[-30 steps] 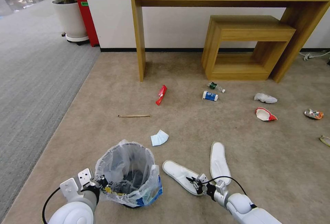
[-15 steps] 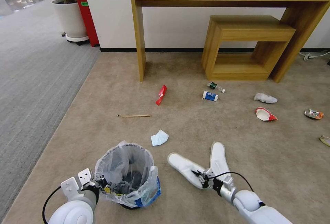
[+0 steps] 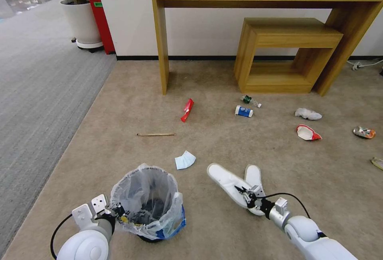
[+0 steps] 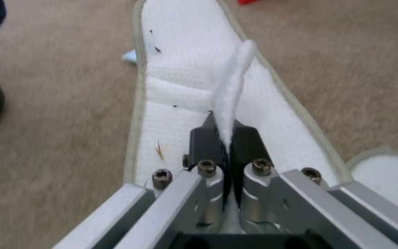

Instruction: Pick up the trash bin and place the garbage on the floor into it.

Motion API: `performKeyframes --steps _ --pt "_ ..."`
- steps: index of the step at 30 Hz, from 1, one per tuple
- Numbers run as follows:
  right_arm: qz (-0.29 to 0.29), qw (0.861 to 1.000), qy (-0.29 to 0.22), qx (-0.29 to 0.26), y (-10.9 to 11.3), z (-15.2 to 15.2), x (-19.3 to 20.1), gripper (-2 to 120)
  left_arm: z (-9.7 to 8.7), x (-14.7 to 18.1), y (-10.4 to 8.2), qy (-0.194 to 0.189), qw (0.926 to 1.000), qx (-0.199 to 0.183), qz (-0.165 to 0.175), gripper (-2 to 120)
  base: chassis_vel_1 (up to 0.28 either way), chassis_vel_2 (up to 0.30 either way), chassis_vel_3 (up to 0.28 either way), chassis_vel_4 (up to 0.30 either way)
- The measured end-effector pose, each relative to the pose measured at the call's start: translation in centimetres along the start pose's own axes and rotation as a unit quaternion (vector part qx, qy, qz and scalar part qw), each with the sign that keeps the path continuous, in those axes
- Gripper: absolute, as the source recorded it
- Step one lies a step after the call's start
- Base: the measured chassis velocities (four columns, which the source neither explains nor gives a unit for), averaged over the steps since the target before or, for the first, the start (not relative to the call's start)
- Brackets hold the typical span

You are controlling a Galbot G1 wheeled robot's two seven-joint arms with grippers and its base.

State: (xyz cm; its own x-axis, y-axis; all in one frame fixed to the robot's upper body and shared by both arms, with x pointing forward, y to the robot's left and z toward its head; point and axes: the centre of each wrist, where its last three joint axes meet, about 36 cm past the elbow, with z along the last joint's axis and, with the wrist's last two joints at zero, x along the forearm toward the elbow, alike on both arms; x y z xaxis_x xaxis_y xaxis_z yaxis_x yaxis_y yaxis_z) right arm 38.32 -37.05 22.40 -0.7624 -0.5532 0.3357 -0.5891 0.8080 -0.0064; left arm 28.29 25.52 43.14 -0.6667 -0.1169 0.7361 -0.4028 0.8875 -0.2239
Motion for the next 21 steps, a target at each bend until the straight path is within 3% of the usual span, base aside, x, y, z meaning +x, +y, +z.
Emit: performKeyframes --steps 7,12,15,21 --pt "0.002 0.999 -0.034 -0.009 0.1 -1.8 0.0 0 0.1 0.0 -0.1 0.002 1.0000 -0.002 0.004 0 0.000 0.000 0.000 0.000" --pt "-0.004 0.996 -0.085 -0.022 0.6 -4.9 -0.2 0 0.1 0.0 -0.2 0.003 1.0000 -0.004 0.008 0 0.000 0.000 0.000 0.000" --pt "-0.013 0.990 -0.138 -0.036 1.8 -8.6 -0.7 0 0.2 0.0 -0.4 0.004 0.9999 -0.006 0.011 0 0.000 0.000 0.000 0.000" --pt "-0.034 0.976 -0.202 -0.069 5.0 -12.6 -1.4 0 0.4 0.0 -0.7 0.006 0.9998 -0.006 0.016 0 0.000 0.000 0.000 0.000"
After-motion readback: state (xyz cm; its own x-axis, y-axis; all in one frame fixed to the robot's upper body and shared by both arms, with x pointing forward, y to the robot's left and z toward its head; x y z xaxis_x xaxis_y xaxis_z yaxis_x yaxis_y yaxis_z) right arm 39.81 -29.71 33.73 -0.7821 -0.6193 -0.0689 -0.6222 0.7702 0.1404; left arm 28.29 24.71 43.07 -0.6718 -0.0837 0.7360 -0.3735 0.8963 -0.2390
